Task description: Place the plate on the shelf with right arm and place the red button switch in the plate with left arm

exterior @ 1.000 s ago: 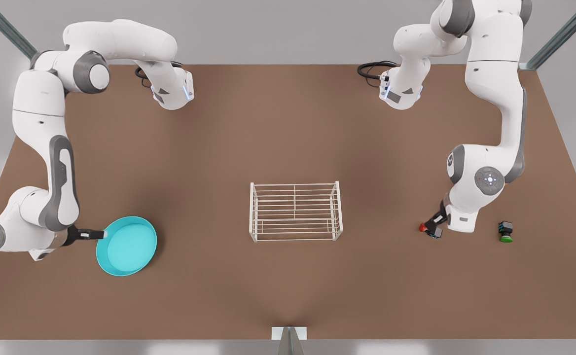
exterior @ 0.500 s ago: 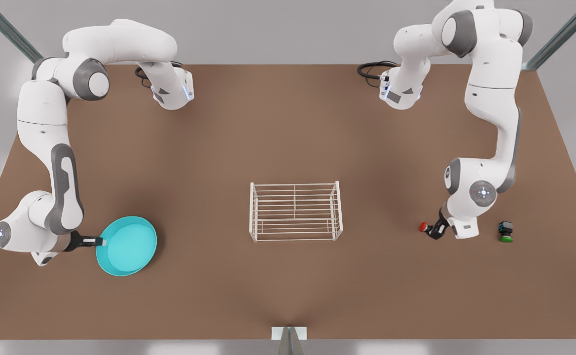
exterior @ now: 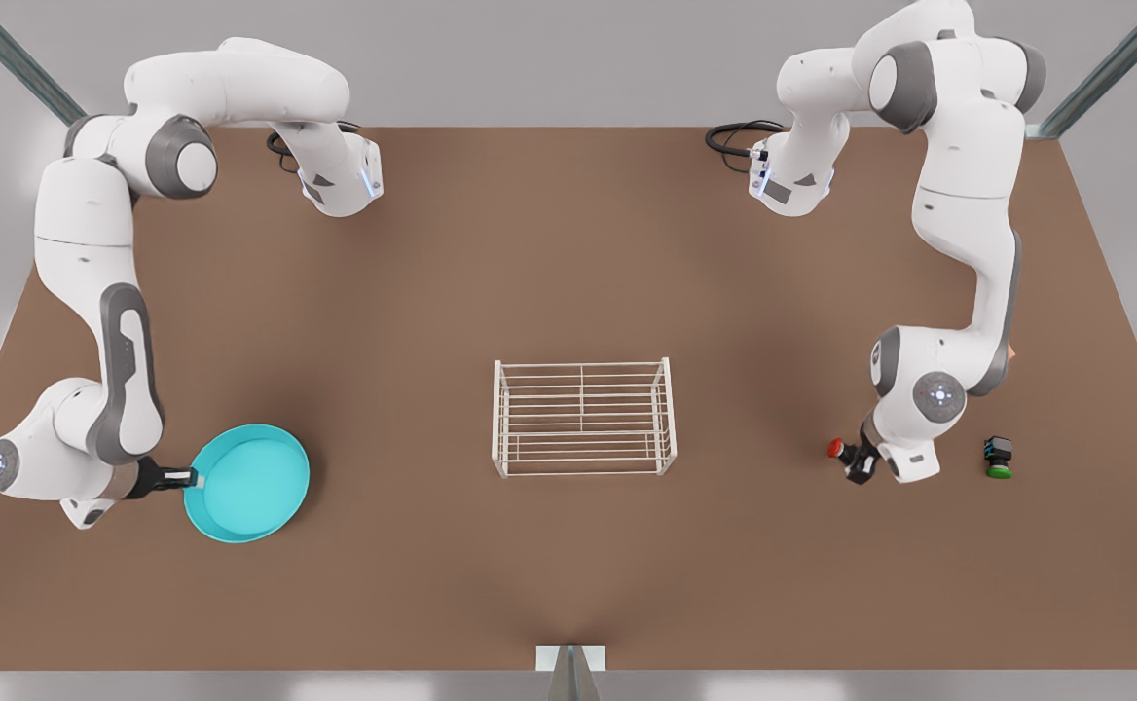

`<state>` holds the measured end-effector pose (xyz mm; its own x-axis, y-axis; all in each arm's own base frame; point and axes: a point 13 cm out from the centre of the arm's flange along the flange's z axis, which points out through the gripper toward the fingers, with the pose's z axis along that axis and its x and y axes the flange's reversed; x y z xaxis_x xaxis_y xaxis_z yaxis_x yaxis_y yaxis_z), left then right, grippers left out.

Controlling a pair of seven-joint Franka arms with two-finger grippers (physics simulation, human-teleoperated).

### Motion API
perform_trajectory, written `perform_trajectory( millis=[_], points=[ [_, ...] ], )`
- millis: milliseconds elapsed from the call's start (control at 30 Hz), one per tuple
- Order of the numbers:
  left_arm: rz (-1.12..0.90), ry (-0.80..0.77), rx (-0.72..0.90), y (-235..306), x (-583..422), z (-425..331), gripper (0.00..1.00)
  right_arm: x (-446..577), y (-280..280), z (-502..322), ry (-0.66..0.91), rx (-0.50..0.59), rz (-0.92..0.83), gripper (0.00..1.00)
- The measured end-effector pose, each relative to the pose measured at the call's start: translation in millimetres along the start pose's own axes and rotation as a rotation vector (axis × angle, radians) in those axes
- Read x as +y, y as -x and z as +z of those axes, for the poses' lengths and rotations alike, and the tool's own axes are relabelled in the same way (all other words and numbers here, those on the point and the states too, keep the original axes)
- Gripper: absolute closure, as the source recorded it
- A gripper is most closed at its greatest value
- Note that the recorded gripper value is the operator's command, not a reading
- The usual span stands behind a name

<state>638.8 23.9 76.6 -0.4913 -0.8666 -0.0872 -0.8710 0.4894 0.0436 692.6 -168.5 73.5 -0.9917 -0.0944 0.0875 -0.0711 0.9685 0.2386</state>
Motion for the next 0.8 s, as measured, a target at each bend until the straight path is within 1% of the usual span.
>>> perform_trajectory(
  millis=[67, 100, 333, 500, 633, 667, 800],
  points=[
    [-0.012, -0.001, -0.002, 3, -2, 1, 0.00, 6, 1, -17, 0.002, -0.001, -0.012, 0.75],
    [-0.017, 0.001, -0.002, 3, -1, 3, 0.00, 9, 1, -23, 0.006, 0.001, -0.018, 0.78],
    [-0.026, 0.034, -0.015, 8, 8, 22, 0.00, 42, 3, -70, 0.032, 0.009, -0.069, 0.78],
    [-0.033, 0.035, -0.017, 7, 7, 28, 0.00, 114, 6, -132, 0.046, -0.004, -0.151, 0.78],
    [-0.042, 0.030, -0.021, 9, 4, 29, 0.00, 208, 4, -152, 0.009, 0.040, -0.252, 0.78],
    [-0.044, 0.030, -0.021, 9, 3, 29, 0.05, 227, 1, -155, 0.001, 0.051, -0.267, 0.78],
    [-0.048, 0.031, -0.034, 17, 4, 33, 0.05, 272, -14, -177, -0.022, 0.079, -0.275, 0.78]
  ],
)
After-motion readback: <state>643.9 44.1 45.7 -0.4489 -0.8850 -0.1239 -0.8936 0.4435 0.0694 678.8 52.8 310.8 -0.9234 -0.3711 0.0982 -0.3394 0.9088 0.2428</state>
